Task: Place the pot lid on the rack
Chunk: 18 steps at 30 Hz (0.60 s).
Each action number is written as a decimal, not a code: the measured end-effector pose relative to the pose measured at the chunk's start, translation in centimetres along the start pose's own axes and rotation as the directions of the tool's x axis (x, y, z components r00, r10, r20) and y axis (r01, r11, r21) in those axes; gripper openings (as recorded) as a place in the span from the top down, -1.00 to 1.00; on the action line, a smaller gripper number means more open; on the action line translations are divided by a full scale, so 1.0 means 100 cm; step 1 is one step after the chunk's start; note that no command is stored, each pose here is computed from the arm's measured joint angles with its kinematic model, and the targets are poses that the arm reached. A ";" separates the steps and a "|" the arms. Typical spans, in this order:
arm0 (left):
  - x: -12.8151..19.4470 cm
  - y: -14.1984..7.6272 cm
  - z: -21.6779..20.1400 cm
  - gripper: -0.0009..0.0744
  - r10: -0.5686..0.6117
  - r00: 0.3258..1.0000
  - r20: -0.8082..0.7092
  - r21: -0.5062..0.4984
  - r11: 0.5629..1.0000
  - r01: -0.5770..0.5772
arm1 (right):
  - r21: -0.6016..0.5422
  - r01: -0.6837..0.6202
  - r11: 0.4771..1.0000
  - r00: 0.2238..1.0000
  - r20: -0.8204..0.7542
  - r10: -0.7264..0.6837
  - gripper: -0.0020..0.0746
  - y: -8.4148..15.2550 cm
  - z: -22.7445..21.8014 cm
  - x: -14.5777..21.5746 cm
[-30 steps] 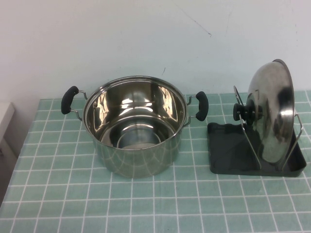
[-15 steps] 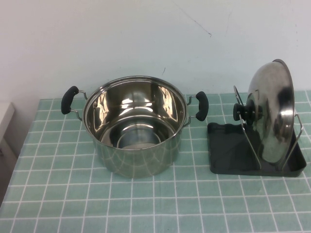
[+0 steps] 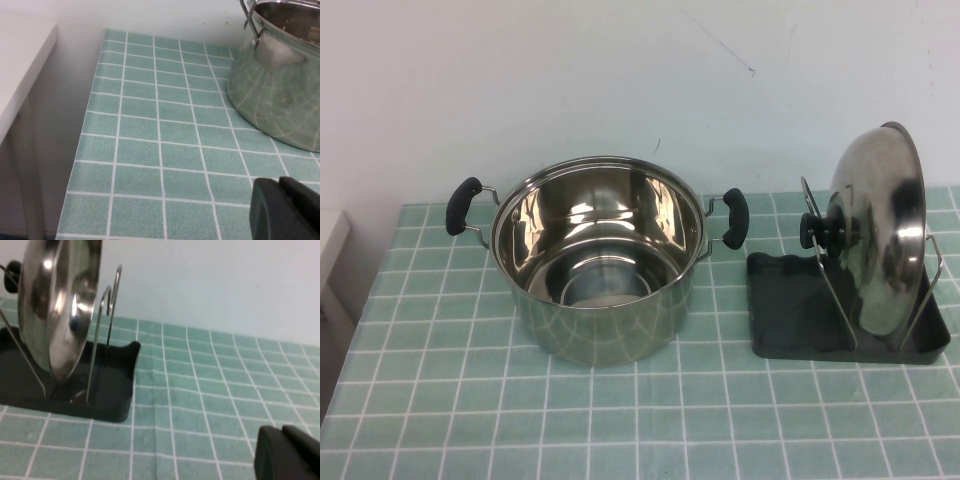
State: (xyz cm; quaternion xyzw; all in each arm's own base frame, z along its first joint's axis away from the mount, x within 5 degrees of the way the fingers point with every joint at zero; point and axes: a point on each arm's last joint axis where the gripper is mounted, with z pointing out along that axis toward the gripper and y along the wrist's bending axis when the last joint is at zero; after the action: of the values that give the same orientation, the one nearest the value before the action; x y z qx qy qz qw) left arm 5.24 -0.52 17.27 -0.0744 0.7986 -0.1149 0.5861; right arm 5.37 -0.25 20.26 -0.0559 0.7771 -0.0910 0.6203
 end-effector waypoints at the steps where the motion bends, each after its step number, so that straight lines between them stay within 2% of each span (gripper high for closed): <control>1: 0.000 0.000 0.000 0.98 0.000 1.000 0.000 0.000 1.000 0.000 | 0.006 -0.020 1.000 1.000 -0.012 0.020 0.95 0.001 0.001 0.008; 5: 0.000 0.000 0.000 0.98 0.000 1.000 0.000 0.000 1.000 0.000 | 0.019 -0.066 0.998 0.996 -0.054 0.067 0.95 0.003 0.006 0.027; 18: 0.000 0.000 0.000 0.98 0.000 1.000 -0.002 0.000 1.000 0.000 | -0.064 -0.105 0.992 0.987 -0.125 0.096 0.95 0.009 0.005 0.034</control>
State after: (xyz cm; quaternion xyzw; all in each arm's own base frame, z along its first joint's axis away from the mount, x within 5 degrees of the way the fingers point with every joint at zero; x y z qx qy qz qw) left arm 5.24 -0.51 17.26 -0.0744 0.7991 -0.1147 0.5855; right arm 5.13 -0.08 16.73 -0.0326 0.8179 -0.0355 0.5733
